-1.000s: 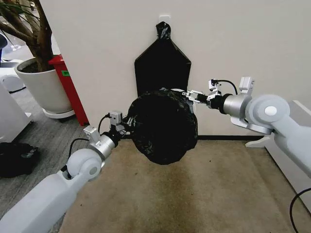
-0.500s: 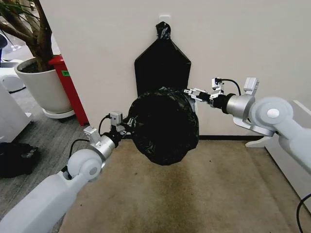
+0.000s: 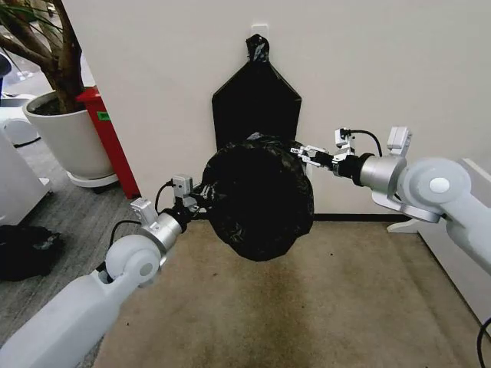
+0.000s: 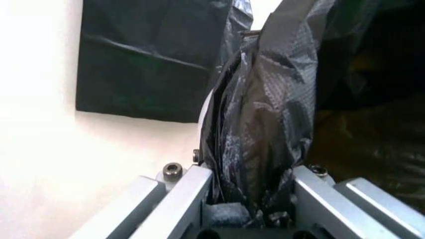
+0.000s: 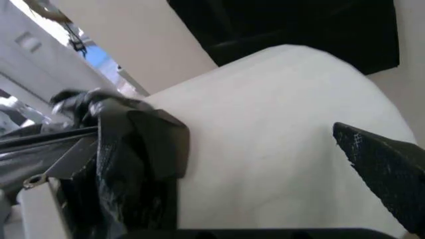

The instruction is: Place the garbage bag over the trash bin.

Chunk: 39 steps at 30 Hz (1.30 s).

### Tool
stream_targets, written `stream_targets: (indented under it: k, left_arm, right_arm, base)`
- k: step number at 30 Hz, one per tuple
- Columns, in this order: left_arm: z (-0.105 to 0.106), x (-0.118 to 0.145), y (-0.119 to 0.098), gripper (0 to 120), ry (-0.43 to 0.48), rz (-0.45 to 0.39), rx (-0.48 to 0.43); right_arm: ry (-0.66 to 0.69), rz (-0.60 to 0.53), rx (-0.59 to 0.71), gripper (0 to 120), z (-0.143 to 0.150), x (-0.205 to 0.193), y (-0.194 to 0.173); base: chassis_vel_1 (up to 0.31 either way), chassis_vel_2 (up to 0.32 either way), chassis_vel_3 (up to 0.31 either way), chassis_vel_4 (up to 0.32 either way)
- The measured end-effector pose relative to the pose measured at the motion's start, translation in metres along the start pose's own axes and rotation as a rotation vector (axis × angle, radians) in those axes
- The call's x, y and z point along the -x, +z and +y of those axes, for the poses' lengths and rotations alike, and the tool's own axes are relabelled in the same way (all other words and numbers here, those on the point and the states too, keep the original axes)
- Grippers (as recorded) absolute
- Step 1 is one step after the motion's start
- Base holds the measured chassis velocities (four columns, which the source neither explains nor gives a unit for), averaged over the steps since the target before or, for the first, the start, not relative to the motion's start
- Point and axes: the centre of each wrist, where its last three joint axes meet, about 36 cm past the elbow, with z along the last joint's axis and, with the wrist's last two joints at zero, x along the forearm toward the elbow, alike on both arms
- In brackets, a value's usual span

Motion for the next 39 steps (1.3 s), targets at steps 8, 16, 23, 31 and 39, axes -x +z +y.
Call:
stream_targets:
  k: [8, 16, 23, 31, 39]
  left_arm:
    - [-0.001, -0.002, 0.0, 0, -0.005, 0.018, -0.023]
    - [-0.002, 0.003, 0.004, 0, -0.026, 0.046, -0.038]
    - [-0.001, 0.002, 0.006, 0, -0.042, 0.075, -0.086]
    - [-0.003, 0.007, 0.003, 0, -0.172, 0.128, -0.259]
    - [-0.016, 0.011, -0.009, 0, -0.304, 0.255, -0.472]
  right_arm:
    - [-0.027, -0.008, 0.023, 100, -0.004, -0.007, -0.001]
    - [-0.052, 0.02, 0.019, 100, 0.011, -0.013, 0.009]
    - [-0.056, 0.009, 0.027, 100, 0.011, -0.015, 0.007]
    - [-0.008, -0.042, 0.071, 100, 0.024, -0.032, 0.004]
    - [0.124, -0.077, 0.178, 100, 0.018, -0.063, 0.031]
  base:
    - [0.0, 0.0, 0.0, 0.0]
    - [0.0, 0.0, 0.0, 0.0]
    - [0.0, 0.0, 0.0, 0.0]
    - [0.0, 0.0, 0.0, 0.0]
    - [0.0, 0.0, 0.0, 0.0]
